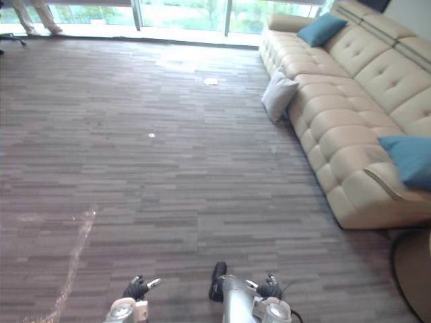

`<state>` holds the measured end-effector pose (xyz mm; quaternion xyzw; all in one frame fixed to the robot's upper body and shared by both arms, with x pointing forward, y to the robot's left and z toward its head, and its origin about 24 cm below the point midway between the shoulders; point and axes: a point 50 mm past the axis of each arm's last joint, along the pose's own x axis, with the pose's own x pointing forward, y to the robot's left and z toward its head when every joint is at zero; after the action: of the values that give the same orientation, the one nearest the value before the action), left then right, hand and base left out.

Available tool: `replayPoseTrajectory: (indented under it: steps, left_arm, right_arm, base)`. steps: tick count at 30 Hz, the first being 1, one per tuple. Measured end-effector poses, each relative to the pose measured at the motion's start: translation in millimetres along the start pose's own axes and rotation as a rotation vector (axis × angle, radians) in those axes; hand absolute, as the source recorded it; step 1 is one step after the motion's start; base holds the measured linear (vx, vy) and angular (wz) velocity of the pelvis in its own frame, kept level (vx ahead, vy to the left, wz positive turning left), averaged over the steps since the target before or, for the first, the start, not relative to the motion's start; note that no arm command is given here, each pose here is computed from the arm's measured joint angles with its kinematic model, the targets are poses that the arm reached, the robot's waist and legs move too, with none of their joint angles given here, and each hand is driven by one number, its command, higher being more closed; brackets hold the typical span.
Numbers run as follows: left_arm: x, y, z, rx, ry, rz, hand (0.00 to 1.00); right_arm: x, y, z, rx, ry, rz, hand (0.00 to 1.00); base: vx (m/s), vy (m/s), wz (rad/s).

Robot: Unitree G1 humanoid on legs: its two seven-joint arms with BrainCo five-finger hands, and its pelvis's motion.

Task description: Pick up cushions and gather them together orderly.

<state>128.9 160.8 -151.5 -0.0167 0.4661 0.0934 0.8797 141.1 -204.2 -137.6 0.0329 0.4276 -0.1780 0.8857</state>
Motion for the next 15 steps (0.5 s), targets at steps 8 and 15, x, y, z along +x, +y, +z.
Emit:
replayPoseTrajectory:
  steps: [8, 15]
  left_arm:
    - [0.4, 16.8, 20.9, -0.065, -0.098, 0.061, 0.0]
    - [-3.5, 31.8, 21.3, -0.12, -0.135, 0.111, 0.0]
  right_arm:
    - [-0.8, 20.1, -8.9, -0.02, 0.058, 0.055, 0.0]
    - [-7.0, 40.8, -27.6, -0.031, 0.138, 0.095, 0.0]
  base:
    - [0.7, -0.05, -0.37]
    - [0.65, 0.295, -0.67]
